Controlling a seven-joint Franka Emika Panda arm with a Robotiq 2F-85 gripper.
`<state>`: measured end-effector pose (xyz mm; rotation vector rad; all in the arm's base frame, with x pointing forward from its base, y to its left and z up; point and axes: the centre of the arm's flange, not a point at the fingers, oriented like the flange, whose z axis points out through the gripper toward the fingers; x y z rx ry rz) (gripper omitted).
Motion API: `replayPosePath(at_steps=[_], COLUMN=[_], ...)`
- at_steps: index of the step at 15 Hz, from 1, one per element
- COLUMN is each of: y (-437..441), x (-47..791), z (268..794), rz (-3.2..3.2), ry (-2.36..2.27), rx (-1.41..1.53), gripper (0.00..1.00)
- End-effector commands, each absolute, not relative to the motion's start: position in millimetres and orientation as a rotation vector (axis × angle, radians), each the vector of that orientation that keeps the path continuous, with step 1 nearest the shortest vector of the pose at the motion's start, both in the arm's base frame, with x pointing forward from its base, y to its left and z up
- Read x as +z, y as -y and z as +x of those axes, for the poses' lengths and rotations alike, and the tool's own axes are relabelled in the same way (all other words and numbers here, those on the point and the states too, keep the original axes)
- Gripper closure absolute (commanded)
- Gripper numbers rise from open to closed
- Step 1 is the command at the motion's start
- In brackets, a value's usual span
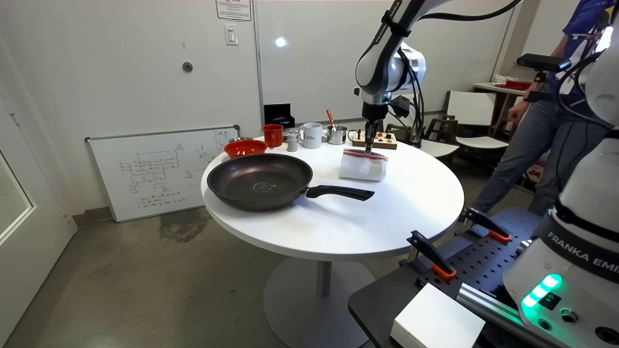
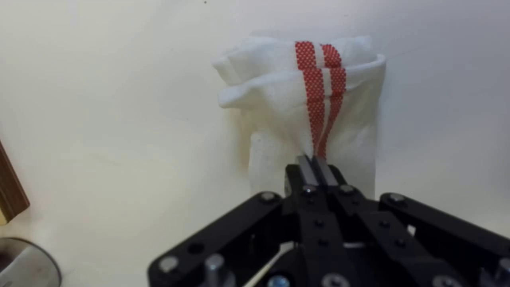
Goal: Straighten the white towel
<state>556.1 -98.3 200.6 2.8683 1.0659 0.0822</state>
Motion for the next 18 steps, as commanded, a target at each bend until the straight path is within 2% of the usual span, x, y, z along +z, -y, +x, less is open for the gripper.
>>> replayPosePath(at_steps=[1,18], y=[97.6,98.7], x=[203.2,242.4], z=[553.7,553.0], rz=[2.86,2.49], ry=[-1.063,-0.741], rx=[0.095,0.573], gripper=[0.95,0.93])
